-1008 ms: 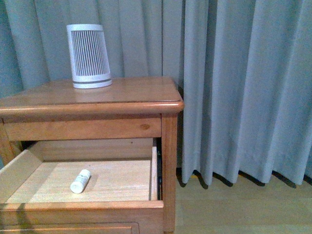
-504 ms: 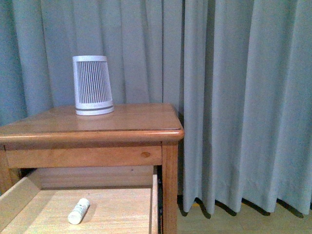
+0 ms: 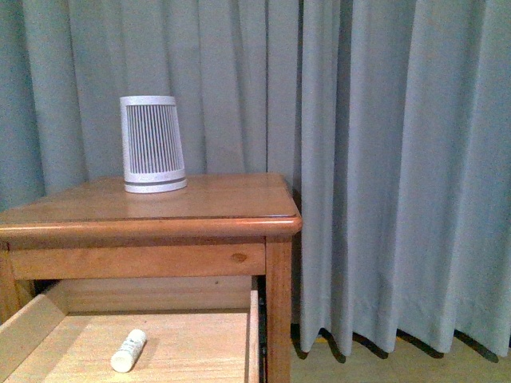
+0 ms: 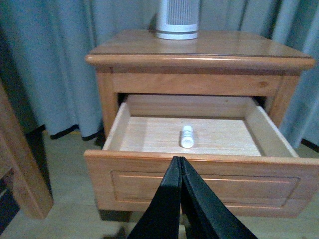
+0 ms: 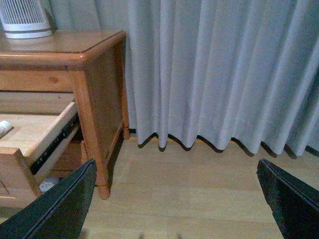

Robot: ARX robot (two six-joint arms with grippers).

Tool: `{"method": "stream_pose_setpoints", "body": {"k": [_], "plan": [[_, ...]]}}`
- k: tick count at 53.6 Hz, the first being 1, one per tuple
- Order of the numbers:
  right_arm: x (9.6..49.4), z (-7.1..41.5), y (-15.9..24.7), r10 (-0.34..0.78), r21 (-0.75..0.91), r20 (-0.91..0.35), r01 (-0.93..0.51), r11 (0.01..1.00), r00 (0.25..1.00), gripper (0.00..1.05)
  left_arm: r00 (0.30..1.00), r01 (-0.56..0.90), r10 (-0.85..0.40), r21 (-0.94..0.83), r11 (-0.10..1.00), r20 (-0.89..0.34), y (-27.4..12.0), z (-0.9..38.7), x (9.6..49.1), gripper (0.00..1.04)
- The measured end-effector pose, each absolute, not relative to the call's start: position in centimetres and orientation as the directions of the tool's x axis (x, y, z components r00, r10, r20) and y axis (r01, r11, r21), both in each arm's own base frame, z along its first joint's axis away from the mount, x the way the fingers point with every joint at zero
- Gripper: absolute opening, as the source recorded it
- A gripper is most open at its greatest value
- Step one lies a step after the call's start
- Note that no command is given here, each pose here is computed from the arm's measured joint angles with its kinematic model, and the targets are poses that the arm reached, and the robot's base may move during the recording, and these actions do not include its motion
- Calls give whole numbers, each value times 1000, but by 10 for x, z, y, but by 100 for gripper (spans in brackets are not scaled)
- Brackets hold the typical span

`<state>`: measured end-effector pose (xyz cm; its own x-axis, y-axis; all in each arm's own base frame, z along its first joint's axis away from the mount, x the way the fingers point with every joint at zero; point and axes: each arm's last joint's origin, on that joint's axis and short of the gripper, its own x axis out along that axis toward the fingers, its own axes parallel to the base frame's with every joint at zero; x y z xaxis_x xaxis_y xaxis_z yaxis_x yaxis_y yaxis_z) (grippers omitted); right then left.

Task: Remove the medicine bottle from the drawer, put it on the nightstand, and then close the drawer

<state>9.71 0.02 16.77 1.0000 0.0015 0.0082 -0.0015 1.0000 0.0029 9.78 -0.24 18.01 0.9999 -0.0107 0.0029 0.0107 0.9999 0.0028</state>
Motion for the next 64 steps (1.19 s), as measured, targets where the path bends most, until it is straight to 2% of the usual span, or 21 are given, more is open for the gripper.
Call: {"method": "stream_pose_setpoints", "body": {"k": [12,16,27,28,32,38,62,64], "plan": [[97,168,0,2,3,8,-2,1000,1000,98,1000,2,-2,2,1000,3,0,168,97,4],[97,168,0,2,3,8,-2,1000,1000,98,1000,2,-2,2,1000,1,0,166,98,23],[97,168,0,-2,3,8,2,1000,1000,98,1000,5,-5,2,1000,2,-1,166,97,60],[97,168,0,-1,3,8,1,1000,1000,98,1000,5,-5,2,1000,2,-1,166,97,61],[97,168,0,-1,3,8,1,1000,1000,98,1000,6,-6,2,1000,2,-1,166,97,81],[97,168,0,-1,3,8,1,1000,1000,98,1000,5,-5,2,1000,3,-1,166,97,99],[97,168,0,8,3,8,-8,1000,1000,98,1000,1,-1,2,1000,6,0,166,97,98],[98,166,0,-50,14,-32,50,999,998,98,1000,0,0,2,1000,6,0,166,97,98]]}}
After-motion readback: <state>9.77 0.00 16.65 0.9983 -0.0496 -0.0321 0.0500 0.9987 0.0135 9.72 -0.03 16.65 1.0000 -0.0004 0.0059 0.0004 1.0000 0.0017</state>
